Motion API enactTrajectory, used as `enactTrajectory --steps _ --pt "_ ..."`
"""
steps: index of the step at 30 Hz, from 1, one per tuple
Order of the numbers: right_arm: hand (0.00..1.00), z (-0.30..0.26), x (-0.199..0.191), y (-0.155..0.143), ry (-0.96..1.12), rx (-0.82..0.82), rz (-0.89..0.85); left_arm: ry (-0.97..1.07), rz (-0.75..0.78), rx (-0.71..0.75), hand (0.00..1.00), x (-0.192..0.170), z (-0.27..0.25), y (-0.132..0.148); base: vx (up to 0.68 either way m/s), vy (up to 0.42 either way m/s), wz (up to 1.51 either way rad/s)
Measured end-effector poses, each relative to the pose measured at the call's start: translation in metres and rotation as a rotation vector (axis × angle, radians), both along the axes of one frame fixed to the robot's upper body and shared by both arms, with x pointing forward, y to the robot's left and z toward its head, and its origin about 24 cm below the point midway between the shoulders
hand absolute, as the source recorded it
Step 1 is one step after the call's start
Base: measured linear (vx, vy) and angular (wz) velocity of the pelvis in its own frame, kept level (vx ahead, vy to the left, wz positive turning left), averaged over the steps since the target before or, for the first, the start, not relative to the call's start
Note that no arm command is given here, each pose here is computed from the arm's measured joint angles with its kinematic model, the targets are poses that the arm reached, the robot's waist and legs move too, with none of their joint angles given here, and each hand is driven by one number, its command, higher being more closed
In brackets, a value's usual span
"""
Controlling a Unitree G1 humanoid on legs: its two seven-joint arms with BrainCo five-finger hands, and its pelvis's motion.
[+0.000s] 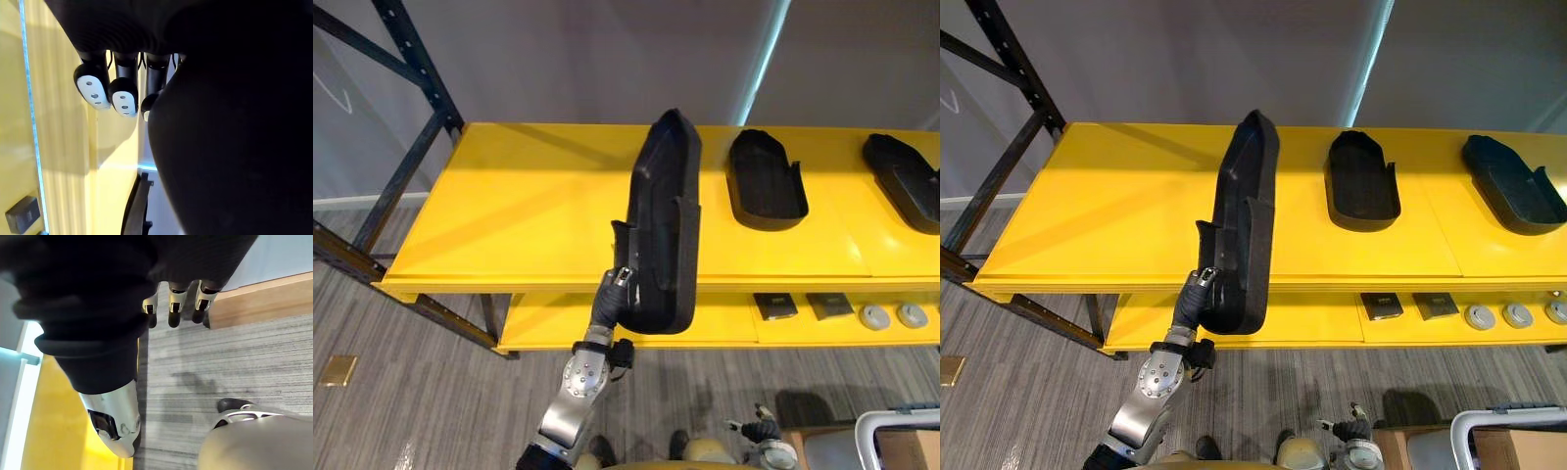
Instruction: Walk over and take plastic housings, then place them on the shelf
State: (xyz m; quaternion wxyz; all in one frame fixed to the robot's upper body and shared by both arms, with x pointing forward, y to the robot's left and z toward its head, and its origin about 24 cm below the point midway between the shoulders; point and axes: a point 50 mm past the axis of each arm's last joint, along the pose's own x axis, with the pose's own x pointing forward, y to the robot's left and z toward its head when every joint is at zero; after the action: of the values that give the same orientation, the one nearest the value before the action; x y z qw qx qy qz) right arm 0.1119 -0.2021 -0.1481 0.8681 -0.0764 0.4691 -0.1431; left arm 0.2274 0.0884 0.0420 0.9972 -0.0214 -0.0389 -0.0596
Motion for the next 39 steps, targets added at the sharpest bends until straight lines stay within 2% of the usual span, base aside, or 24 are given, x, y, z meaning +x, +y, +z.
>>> enactTrajectory --steps 10,20,30,31,39 --pt "0.00 -0.001 -0.006 0.001 0.007 0.020 -0.004 0.002 0.181 0.152 1.00 0.017 -0.006 0.035 -0.09 -0.044 -0.01" --pt "0.00 -0.001 -0.005 0.001 0.005 0.035 0.015 0.028 0.525 0.416 1.00 0.078 0.012 0.114 -0.01 -0.005 0.00" --pt "0.00 0.000 0.000 0.004 -0.010 0.036 0.043 0.036 0.601 0.564 1.00 0.119 0.043 0.138 0.01 -0.015 -0.17" --pt "0.00 0.000 0.000 0.004 -0.009 0.038 0.044 0.036 0.606 0.567 0.00 0.123 0.047 0.139 -0.06 -0.030 -0.18" --pt "0.00 0.003 0.003 0.003 -0.030 0.035 0.047 -0.016 0.631 0.577 0.00 0.141 0.075 0.129 -0.09 -0.020 -0.10"
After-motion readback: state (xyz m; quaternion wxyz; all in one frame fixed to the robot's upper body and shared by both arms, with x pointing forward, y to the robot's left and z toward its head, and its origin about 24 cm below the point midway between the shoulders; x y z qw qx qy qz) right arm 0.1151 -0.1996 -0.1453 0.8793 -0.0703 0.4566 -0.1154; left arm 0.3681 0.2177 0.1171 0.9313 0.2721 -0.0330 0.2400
